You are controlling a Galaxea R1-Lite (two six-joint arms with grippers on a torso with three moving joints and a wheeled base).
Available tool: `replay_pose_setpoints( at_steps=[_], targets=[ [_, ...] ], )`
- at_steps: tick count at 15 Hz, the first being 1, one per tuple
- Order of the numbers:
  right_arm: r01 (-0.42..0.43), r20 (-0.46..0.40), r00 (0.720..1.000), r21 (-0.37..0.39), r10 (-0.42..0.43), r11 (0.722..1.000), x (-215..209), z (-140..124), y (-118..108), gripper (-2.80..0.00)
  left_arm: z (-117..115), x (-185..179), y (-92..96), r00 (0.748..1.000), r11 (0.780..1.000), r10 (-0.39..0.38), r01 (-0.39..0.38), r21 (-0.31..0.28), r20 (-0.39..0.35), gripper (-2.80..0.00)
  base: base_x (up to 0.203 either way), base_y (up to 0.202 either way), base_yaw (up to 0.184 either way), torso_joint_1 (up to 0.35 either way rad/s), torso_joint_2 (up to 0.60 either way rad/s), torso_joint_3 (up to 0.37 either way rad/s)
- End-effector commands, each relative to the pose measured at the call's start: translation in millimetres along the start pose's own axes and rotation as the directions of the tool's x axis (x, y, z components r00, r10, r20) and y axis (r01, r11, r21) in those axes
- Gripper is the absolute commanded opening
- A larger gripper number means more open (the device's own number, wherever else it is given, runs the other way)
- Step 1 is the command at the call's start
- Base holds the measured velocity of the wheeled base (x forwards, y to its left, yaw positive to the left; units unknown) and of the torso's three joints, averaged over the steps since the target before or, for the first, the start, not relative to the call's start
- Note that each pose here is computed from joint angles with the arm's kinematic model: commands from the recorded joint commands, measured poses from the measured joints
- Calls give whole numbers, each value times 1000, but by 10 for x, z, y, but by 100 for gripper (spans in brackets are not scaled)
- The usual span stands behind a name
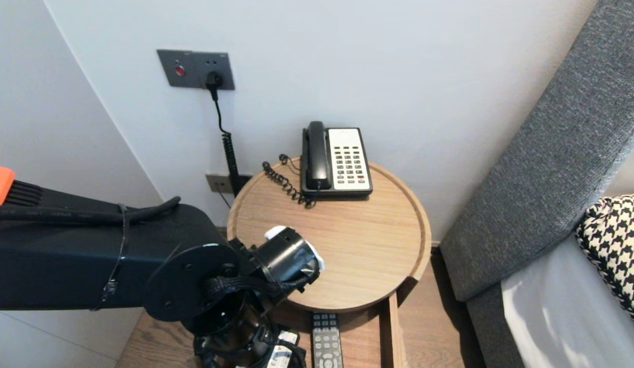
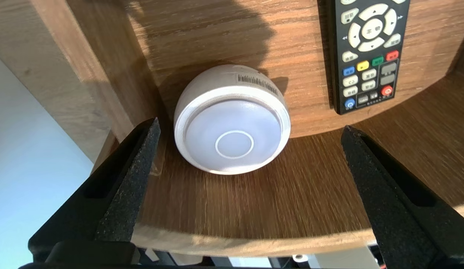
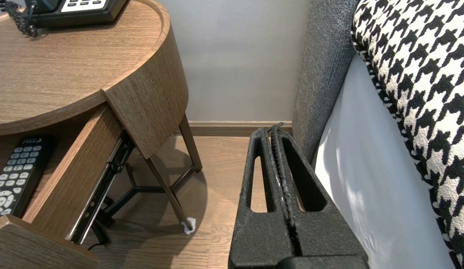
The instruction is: Take the remote control out of the drawer one by one and place them on the table
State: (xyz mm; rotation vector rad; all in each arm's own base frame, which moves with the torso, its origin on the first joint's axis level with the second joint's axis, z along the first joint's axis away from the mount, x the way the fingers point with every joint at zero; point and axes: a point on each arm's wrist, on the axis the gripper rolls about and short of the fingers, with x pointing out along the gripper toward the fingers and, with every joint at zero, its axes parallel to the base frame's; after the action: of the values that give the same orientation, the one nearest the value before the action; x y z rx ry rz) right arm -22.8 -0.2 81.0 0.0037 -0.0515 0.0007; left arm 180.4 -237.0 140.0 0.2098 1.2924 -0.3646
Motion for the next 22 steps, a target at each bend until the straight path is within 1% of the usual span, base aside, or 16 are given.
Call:
replay_pose_setpoints(
  at_steps=[1,10,16,22],
  targets=[
    [-1,-25,1000,-1,1,1000,16,-68,0,-280,-11,65,-6,1000,1000,7,-7,0,-8,0,0,0,0,0,0,0],
    [-1,-25,1000,-1,1,1000,16,-68,0,-280,-113,231,33,1000,1000,12,-12,2,-25,0,0,0,0,0,0,0],
    [-1,-25,1000,-1,1,1000,16,-68,0,-280,-280,356,-8,999,999,16,-14,41,-44,0,0,0,0,0,0,0],
    [-1,-25,1000,1,1,1000,16,-68,0,-280,-317,357,-11,999,999,16,-14,49,-50,0,0,0,0,0,0,0]
  ],
)
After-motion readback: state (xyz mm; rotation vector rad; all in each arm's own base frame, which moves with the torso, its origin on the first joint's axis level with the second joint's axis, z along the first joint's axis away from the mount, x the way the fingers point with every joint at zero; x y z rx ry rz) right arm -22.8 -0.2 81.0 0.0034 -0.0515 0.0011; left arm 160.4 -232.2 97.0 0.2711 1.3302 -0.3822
